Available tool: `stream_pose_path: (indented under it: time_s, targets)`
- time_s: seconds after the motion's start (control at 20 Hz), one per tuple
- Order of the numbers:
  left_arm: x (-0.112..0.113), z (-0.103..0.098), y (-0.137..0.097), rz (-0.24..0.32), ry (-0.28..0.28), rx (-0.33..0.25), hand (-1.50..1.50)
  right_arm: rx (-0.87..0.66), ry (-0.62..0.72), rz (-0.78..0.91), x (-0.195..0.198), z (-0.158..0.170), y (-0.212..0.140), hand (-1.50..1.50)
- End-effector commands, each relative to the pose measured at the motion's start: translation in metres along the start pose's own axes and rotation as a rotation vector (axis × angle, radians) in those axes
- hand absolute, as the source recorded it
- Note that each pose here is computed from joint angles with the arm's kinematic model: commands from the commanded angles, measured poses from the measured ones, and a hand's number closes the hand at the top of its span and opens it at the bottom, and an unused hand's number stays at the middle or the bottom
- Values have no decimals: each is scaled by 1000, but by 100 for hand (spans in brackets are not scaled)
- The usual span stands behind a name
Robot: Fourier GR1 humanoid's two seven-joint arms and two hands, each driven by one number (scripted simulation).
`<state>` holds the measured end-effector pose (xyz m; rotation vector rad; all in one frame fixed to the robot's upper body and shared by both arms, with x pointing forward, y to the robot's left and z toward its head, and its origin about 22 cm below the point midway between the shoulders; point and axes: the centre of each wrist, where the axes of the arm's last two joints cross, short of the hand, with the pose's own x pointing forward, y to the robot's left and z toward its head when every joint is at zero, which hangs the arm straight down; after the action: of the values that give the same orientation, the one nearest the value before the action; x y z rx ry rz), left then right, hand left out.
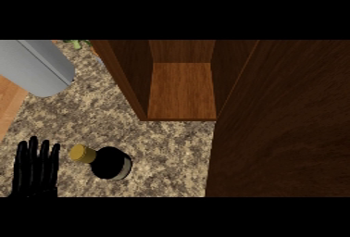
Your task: Pick up the wine, place it into the cabinet and close the cabinet
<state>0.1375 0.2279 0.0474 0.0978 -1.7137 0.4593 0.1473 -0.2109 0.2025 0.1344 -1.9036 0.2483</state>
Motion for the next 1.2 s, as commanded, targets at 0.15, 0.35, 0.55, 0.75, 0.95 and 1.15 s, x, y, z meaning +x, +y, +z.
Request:
stream_pose_path:
  time_s: [0.15,0.35,0.55,0.75,0.95,1.15]
  targets:
    - [-41,-6,35,15,17,14,-150,17,-51,-57,27,32,9,-150]
    - [-48,7,24,26,43,14,-150,5,-37,-41,17,5,12,-150]
    - [-59,-16,32,12,45,-15,-150,5,-62,-53,19,20,0,-150]
    - [-77,-11,32,24,47,-32,-150,15,-67,-47,26,26,4,-150]
    - [-94,3,41,31,41,-28,-150,24,-67,-51,25,26,-1,-150]
    - [-102,2,51,27,63,-41,-150,24,-62,-38,24,17,-7,-150]
